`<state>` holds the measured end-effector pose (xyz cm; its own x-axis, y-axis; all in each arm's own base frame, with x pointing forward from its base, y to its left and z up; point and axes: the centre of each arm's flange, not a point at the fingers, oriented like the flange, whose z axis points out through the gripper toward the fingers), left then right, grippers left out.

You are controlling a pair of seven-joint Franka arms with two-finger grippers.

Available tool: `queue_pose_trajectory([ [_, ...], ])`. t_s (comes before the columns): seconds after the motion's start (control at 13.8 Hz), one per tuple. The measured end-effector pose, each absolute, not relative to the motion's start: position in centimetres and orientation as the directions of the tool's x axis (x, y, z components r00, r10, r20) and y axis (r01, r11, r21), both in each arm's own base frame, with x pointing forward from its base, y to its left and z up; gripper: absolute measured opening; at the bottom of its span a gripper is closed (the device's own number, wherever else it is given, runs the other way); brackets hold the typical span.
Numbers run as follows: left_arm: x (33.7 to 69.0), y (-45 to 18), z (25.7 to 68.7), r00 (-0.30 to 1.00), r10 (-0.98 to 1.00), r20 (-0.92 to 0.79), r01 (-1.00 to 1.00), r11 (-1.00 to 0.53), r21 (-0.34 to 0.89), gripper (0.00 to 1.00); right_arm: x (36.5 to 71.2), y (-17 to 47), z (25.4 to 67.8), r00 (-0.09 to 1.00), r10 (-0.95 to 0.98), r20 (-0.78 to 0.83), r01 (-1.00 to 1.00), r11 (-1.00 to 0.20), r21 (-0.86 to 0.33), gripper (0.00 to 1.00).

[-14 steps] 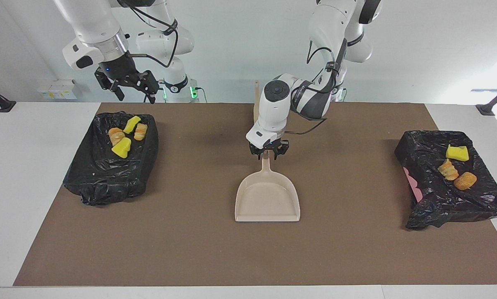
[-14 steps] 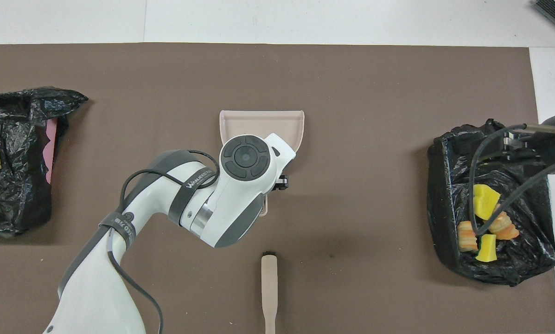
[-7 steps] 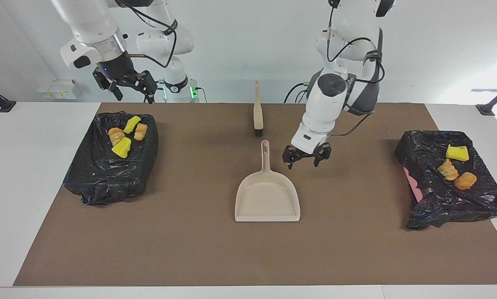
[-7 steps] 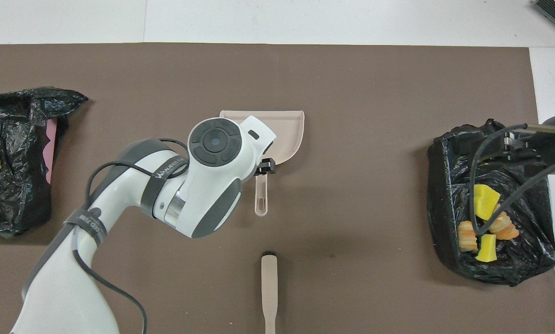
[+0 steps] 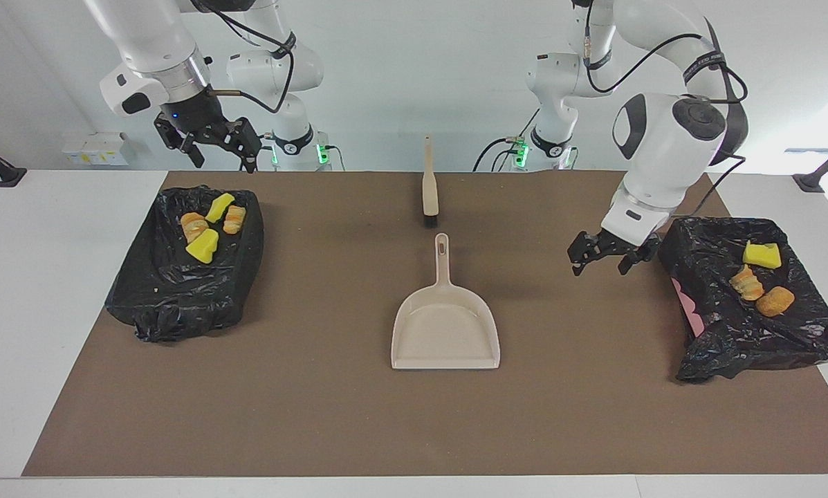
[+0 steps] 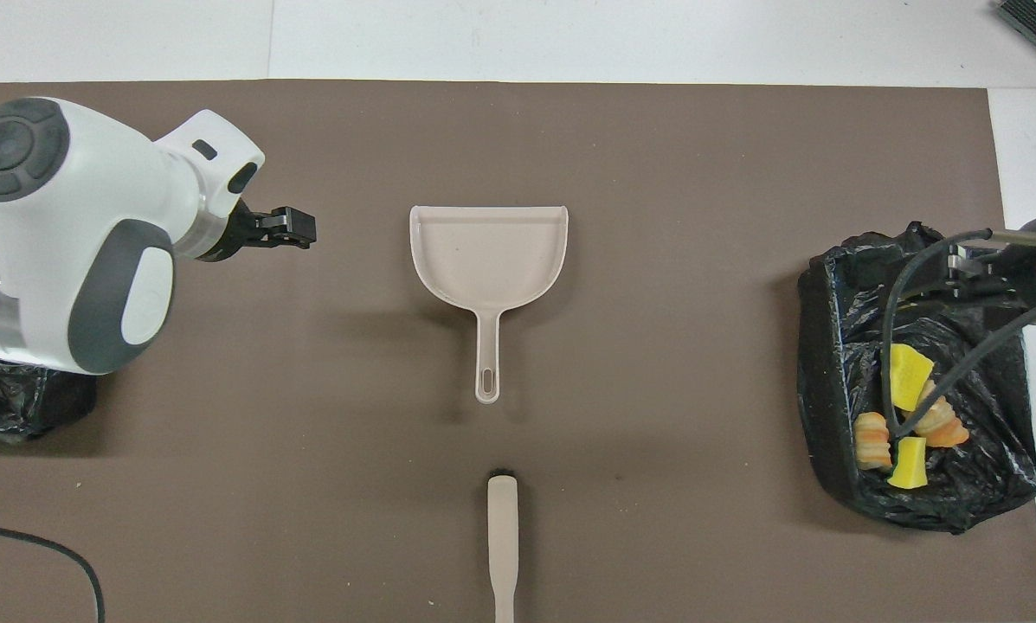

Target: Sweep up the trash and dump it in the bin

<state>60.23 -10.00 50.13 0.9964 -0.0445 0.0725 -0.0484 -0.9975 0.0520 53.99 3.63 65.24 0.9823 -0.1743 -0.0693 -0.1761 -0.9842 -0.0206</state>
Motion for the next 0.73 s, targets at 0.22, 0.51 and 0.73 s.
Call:
queue_pose_trajectory([
  [0.22, 58.9, -4.5, 53.2, 0.995, -0.087, 0.054, -0.090, -0.995, 0.042, 1.00, 54.0, 3.6, 65.2, 0.982, -0.174, -0.069, -0.176, -0.984, -0.021, 1.00],
  [0.51, 57.1, -3.5, 56.3, 0.994, -0.109, 0.029, -0.110, -0.994, 0.018, 1.00, 54.0, 3.6, 65.2, 0.982, -0.175, -0.069, -0.177, -0.984, -0.020, 1.00],
  [0.73, 55.9, -3.6, 59.7, 0.993, -0.117, -0.016, -0.117, -0.993, 0.013, 1.00, 54.0, 3.3, 65.2, 0.981, -0.180, -0.068, -0.182, -0.983, -0.017, 1.00],
])
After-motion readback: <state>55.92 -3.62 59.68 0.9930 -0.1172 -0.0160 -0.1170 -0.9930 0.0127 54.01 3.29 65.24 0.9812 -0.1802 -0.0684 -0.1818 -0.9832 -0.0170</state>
